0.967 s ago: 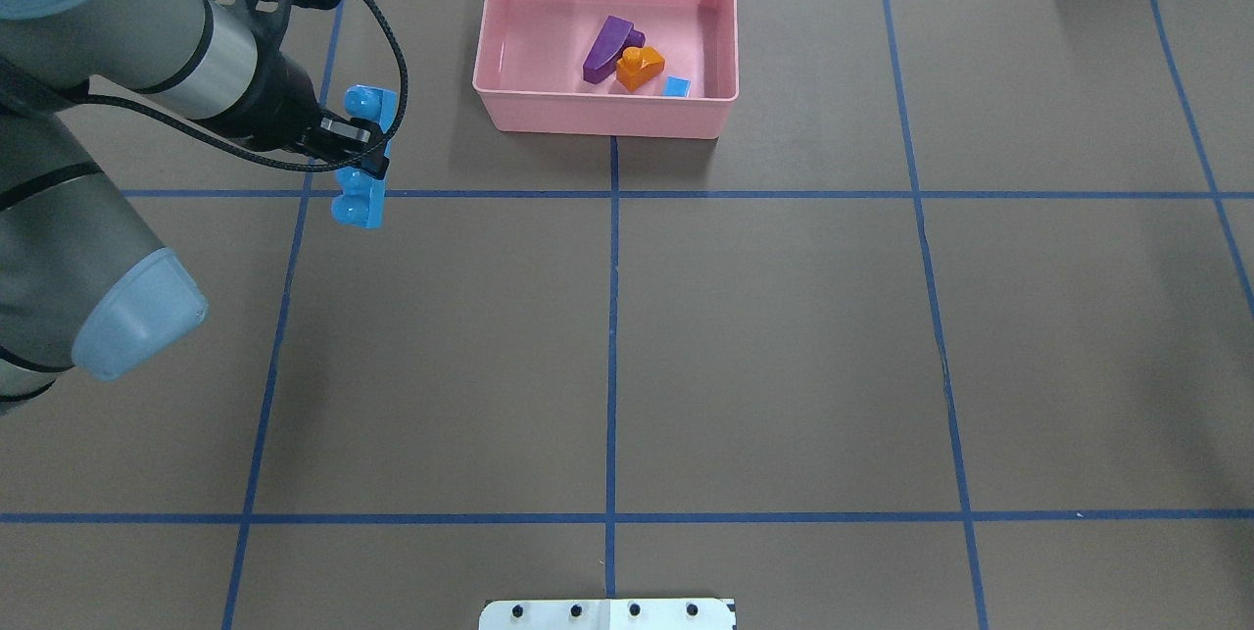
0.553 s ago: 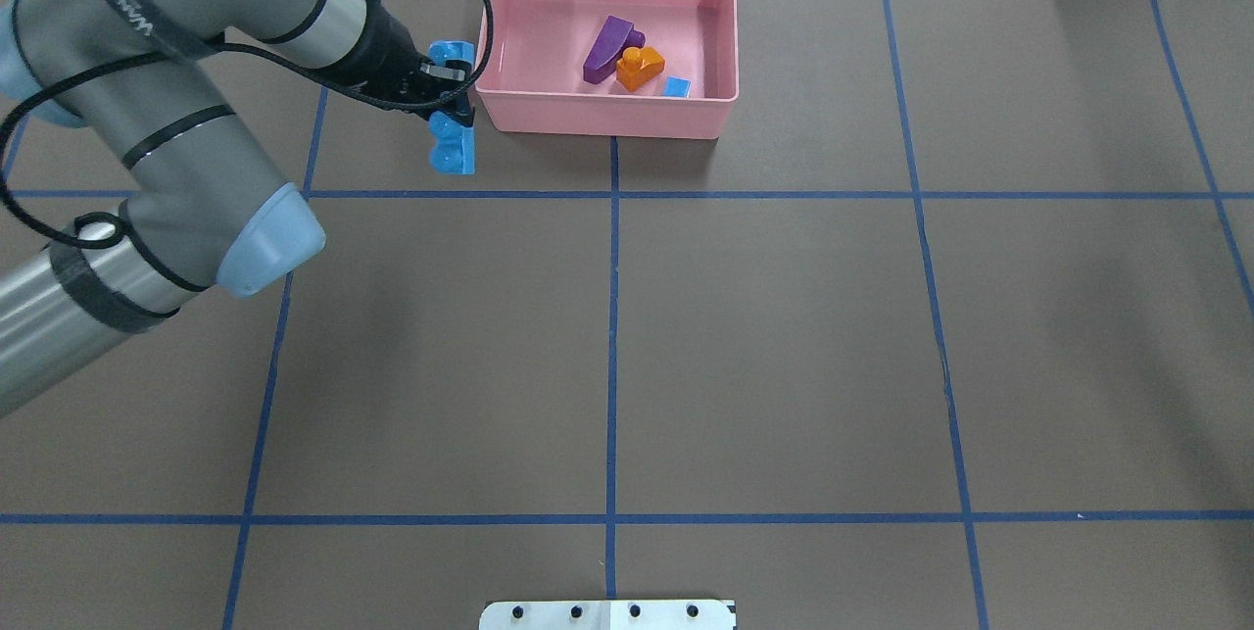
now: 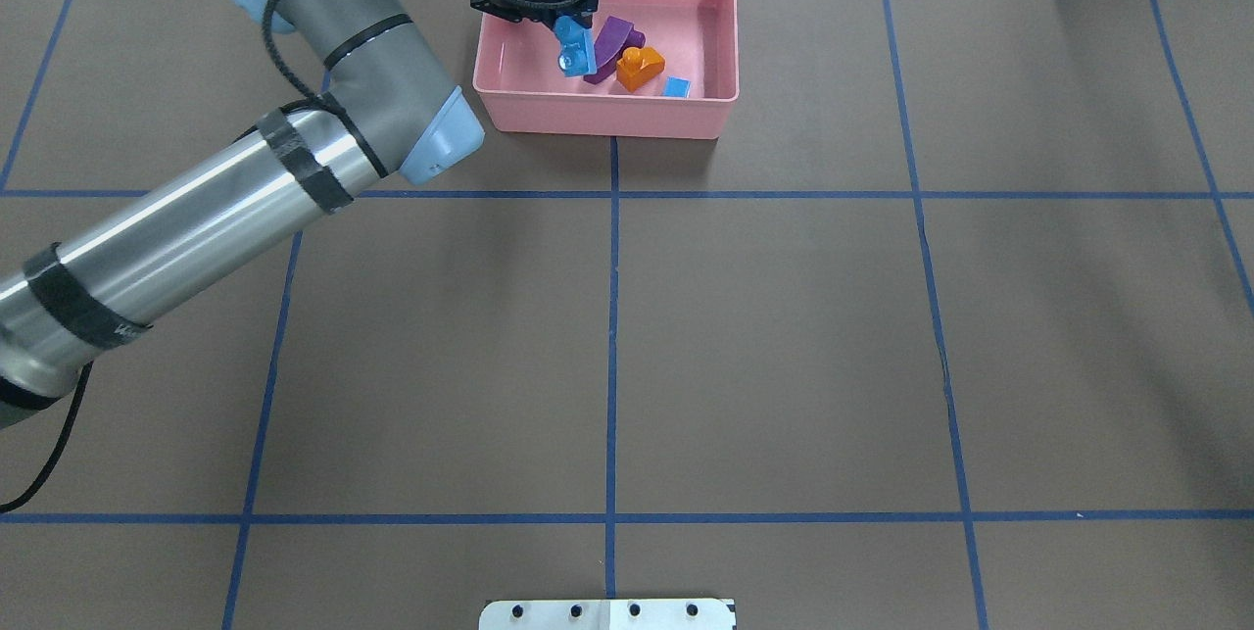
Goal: Put all blocks into box
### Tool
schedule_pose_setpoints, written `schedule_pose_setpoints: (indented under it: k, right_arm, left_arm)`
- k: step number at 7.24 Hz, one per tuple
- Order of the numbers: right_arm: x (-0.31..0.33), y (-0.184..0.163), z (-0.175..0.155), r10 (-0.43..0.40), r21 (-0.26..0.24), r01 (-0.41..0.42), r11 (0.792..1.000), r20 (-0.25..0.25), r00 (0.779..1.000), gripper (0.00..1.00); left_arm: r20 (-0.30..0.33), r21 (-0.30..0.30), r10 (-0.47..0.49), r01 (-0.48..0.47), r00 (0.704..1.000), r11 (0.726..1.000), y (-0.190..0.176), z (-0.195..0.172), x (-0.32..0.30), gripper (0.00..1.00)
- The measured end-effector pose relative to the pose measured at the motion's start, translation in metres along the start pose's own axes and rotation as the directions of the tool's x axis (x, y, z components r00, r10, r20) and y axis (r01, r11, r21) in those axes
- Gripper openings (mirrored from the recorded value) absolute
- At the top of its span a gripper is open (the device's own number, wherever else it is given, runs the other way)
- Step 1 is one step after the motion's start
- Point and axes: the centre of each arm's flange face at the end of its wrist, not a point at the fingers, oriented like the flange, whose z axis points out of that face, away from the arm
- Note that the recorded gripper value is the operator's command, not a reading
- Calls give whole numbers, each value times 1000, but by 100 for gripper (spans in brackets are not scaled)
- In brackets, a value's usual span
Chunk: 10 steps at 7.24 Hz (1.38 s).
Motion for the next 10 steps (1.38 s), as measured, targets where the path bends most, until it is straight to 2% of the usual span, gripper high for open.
schedule_pose_setpoints:
  k: [1, 2, 3, 5, 7, 8, 10]
  right_arm:
    - [-7, -11, -22, 8, 44, -9, 999, 20, 1000, 0]
    - [-17, -22, -47, 23, 93, -27, 995, 41, 999, 0]
    - [-30, -35, -76, 50, 145, -60, 988, 70, 996, 0]
    - [-65, -62, -140, 96, 247, -143, 959, 194, 976, 0]
    - [-106, -105, -211, 89, 316, -188, 930, 300, 950, 0]
    - [-138, -136, -245, 65, 320, -179, 930, 338, 939, 0]
    - [-233, -212, -305, 33, 317, -162, 935, 376, 926, 0]
  left_arm:
    - [24, 55, -15, 14, 1000, 998, -18, 21, -4, 0]
    - [58, 97, -28, 22, 998, 995, -27, 36, -11, 78]
    - [83, 117, -33, 23, 996, 993, -29, 46, -15, 100]
    - [77, 126, -26, 16, 997, 992, -18, 43, -16, 100]
    - [50, 100, -21, 16, 999, 995, 15, 19, -60, 100]
    - [46, 67, -31, 28, 998, 997, 30, 0, -87, 100]
    - [63, 41, -63, 60, 996, 997, 47, -48, -135, 100]
